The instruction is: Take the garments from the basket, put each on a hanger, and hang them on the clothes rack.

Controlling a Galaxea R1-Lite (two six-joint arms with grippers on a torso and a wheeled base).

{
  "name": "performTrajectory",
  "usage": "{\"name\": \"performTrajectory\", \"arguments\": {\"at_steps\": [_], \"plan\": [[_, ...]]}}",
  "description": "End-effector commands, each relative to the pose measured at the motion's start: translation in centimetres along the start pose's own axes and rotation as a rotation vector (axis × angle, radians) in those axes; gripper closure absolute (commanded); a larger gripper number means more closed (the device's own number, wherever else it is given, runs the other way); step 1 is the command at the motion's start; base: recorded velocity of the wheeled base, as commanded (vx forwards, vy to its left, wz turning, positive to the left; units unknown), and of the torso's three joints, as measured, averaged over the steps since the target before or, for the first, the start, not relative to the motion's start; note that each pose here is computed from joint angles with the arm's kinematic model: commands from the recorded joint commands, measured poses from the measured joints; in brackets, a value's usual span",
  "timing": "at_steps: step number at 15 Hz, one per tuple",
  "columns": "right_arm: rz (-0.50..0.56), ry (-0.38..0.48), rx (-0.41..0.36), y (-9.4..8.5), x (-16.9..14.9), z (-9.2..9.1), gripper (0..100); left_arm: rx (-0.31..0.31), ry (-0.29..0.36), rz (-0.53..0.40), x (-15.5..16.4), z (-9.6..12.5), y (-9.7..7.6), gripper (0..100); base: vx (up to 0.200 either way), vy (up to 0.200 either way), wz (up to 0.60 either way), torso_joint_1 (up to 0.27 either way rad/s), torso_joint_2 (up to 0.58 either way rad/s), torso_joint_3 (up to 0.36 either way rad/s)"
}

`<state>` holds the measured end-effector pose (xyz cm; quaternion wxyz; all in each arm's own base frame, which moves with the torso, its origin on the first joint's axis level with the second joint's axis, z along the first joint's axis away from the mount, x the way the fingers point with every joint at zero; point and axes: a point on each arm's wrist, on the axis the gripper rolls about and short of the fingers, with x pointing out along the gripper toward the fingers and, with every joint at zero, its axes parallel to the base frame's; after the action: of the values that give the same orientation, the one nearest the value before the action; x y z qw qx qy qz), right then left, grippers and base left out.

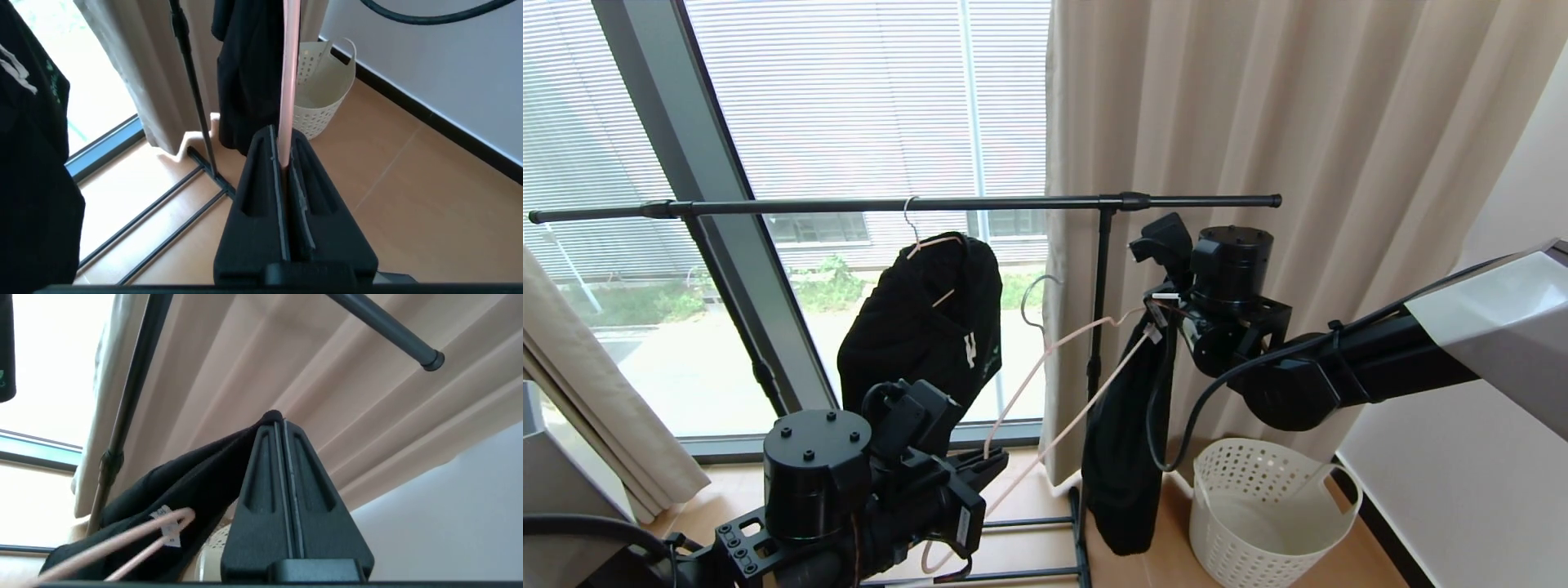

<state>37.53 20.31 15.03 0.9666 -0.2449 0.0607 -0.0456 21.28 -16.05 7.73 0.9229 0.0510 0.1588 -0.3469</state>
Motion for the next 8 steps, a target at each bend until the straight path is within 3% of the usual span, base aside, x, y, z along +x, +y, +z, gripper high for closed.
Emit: {"name": "performTrajectory", "arguments": {"at_steps": [1, 8], "plan": [[0.016, -0.005, -0.003, 0.4, -0.6, 0.2, 100, -0.001, 0.020, 0.021, 0.7, -0.5, 0.1, 100, 0.000, 0.000, 0.00, 0.000, 0.00, 0.000], [0.052, -0.018, -0.013, 1.8, -1.7, -0.2, 100, -0.013, -0.006, 0.014, 0.7, -0.3, 0.0, 100, 0.000, 0.000, 0.00, 0.000, 0.00, 0.000]]}}
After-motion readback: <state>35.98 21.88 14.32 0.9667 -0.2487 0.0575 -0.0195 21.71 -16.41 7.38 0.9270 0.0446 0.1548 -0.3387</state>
